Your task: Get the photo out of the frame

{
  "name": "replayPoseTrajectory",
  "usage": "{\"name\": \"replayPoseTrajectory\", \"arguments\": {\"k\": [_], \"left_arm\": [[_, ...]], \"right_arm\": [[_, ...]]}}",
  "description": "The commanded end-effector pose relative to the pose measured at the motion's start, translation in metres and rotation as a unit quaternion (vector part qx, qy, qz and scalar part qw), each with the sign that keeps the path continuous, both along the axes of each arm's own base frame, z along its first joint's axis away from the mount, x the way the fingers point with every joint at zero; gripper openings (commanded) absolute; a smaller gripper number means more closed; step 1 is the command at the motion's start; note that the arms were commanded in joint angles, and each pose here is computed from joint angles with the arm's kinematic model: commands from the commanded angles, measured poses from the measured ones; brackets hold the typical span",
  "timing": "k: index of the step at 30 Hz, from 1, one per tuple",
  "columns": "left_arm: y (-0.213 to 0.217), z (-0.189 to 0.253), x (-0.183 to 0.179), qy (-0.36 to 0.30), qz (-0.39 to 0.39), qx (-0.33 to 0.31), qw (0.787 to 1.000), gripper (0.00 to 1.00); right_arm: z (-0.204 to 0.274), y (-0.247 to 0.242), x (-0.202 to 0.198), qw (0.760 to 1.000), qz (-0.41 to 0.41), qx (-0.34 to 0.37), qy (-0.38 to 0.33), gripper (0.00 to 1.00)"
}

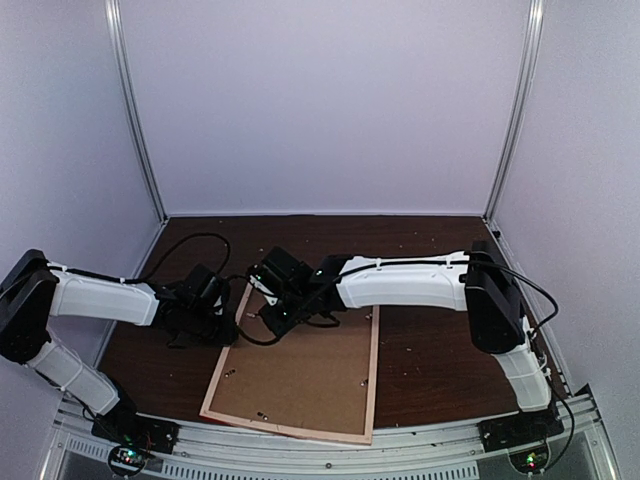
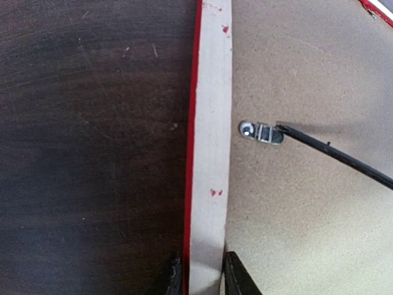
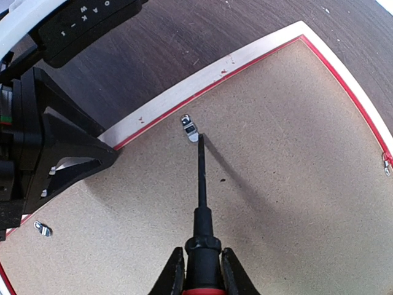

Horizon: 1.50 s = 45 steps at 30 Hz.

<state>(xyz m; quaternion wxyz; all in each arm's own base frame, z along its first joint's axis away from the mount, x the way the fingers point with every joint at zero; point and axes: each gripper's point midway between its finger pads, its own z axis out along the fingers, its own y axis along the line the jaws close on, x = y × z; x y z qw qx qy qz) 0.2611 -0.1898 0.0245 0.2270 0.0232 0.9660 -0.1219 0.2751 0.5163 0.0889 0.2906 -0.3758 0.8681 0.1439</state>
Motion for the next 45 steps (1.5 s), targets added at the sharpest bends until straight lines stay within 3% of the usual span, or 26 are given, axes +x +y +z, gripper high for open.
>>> {"name": "replayPoseTrajectory", "arguments": {"k": [1,10,17,28,30,33,37,42,45], "left_arm": [[0.007,-0.006,-0.002,0.004,0.01,0.013,1.0,0.25],[0.011,0.006,0.002,-0.012,0.015,0.021,1.0,0.27],[0.014,0.03,0.008,-0.043,0.017,0.02,0.999,0.36],[0.003,0.104,0.012,-0.15,-0.048,-0.027,0.987,0.51],[-0.009,0.122,0.008,-0.169,-0.084,-0.056,0.98,0.52],[-0.042,0.156,-0.013,-0.205,-0.185,-0.136,0.951,0.56],[-0.056,0.183,-0.028,-0.247,-0.249,-0.165,0.922,0.58],[-0.043,0.173,-0.003,-0.253,-0.218,-0.085,0.939,0.56],[-0.055,0.172,0.01,-0.256,-0.255,-0.052,0.931,0.57]], "right_arm": [[0.021,-0.002,-0.004,1.0,0.001,-0.004,-0.015,0.0],[0.038,-0.029,0.01,0.997,-0.029,-0.025,-0.06,0.0],[0.062,-0.055,0.013,0.996,-0.045,-0.009,-0.073,0.0],[0.118,-0.097,-0.016,0.996,-0.021,0.081,-0.039,0.0],[0.127,-0.102,-0.028,0.993,0.003,0.114,-0.015,0.0],[0.145,-0.112,-0.045,0.989,0.023,0.147,0.012,0.0],[0.16,-0.121,-0.069,0.982,0.049,0.178,0.051,0.0],[0.166,-0.141,-0.082,0.98,0.035,0.184,0.068,0.0],[0.158,-0.164,-0.077,0.986,-0.012,0.156,0.057,0.0]]}}
